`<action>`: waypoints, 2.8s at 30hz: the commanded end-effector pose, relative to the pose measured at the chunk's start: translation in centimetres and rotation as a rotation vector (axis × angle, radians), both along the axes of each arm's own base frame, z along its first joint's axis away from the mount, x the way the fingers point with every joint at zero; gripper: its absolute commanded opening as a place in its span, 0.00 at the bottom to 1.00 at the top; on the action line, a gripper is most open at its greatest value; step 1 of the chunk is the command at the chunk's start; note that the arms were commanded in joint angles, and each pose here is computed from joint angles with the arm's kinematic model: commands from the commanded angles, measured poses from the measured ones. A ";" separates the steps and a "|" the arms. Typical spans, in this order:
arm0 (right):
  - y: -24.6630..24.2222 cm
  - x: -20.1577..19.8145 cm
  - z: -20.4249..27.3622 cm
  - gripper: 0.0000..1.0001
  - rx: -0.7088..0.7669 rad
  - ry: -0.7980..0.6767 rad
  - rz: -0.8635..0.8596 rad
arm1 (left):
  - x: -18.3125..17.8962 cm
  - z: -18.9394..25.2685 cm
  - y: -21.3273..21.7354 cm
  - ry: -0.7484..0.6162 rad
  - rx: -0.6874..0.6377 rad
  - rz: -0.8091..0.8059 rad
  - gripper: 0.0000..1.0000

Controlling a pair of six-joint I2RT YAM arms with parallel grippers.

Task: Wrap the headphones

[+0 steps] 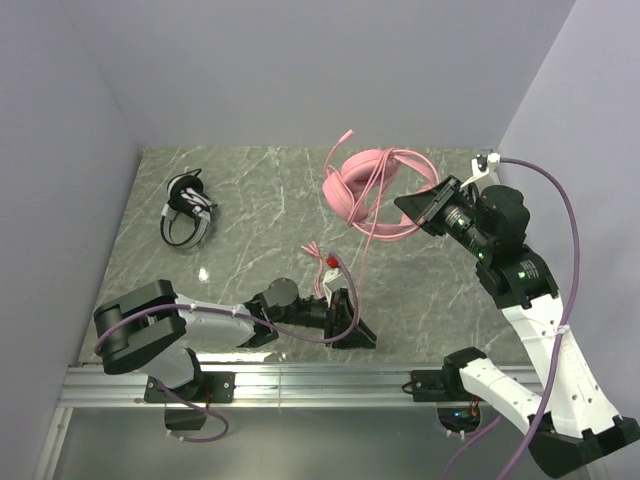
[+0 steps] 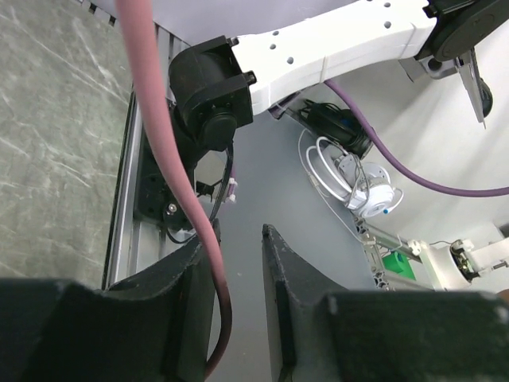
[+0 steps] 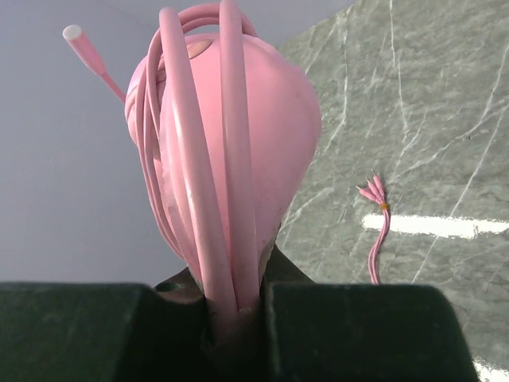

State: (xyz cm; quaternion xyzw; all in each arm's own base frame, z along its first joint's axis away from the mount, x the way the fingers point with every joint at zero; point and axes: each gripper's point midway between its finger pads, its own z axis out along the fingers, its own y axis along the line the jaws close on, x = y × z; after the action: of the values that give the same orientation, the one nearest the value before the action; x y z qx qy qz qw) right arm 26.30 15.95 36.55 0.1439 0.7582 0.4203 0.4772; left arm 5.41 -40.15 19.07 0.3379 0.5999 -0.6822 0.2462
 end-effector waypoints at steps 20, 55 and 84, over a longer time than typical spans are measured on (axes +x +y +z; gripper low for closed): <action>-0.5 -4.0 10.0 0.00 0.144 -0.246 0.043 | 0.0 -2.1 -0.4 -0.036 -0.065 -0.001 0.24; 2.2 -16.9 8.9 0.00 0.200 -0.279 0.526 | 18.2 -1.3 -1.4 -0.088 -0.071 0.147 0.03; 2.9 -17.1 -6.5 0.00 0.031 0.007 0.652 | 29.0 18.3 0.2 -0.562 -0.057 0.179 0.12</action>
State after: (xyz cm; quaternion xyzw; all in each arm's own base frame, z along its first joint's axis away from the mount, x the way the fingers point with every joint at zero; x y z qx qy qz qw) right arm 12.44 18.01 31.15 -0.0524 0.7554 0.5284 0.3840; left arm 31.50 -41.59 31.16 0.4426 0.5404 -0.6117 0.3713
